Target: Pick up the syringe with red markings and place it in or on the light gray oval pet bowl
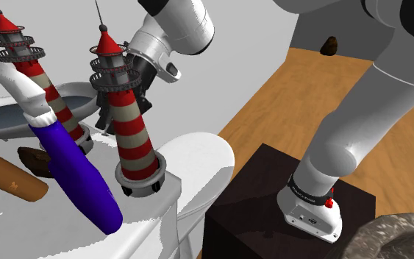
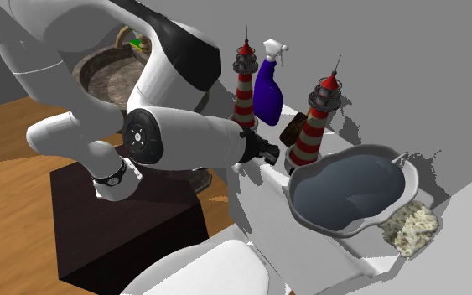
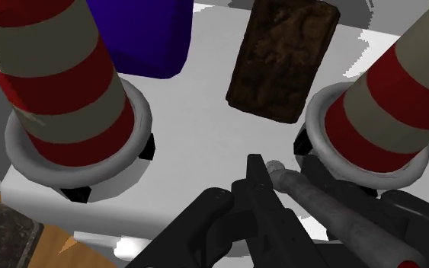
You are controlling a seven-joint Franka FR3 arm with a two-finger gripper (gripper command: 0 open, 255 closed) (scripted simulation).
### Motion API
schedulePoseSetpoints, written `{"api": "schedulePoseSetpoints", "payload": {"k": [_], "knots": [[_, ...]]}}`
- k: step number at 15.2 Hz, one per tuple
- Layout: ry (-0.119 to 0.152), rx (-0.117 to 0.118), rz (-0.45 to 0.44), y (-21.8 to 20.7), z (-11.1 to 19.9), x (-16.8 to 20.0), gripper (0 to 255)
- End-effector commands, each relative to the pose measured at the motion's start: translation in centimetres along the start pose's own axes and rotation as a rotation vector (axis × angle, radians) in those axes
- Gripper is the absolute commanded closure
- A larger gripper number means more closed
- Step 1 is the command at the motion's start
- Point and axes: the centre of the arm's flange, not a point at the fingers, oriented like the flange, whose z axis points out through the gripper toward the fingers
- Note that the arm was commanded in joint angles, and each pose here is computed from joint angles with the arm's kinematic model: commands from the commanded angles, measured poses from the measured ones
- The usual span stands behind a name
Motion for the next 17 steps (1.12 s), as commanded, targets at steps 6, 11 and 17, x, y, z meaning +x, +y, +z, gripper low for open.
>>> {"api": "schedulePoseSetpoints", "payload": {"k": [6,11,17], "knots": [[0.0,0.0,0.0,-0.3,-2.2,-2.9,255],[0.0,0.0,0.0,-0.6,-3.8,-5.0,255],[0.0,0.0,0.0,-0.8,-5.8,-7.5,255]]}}
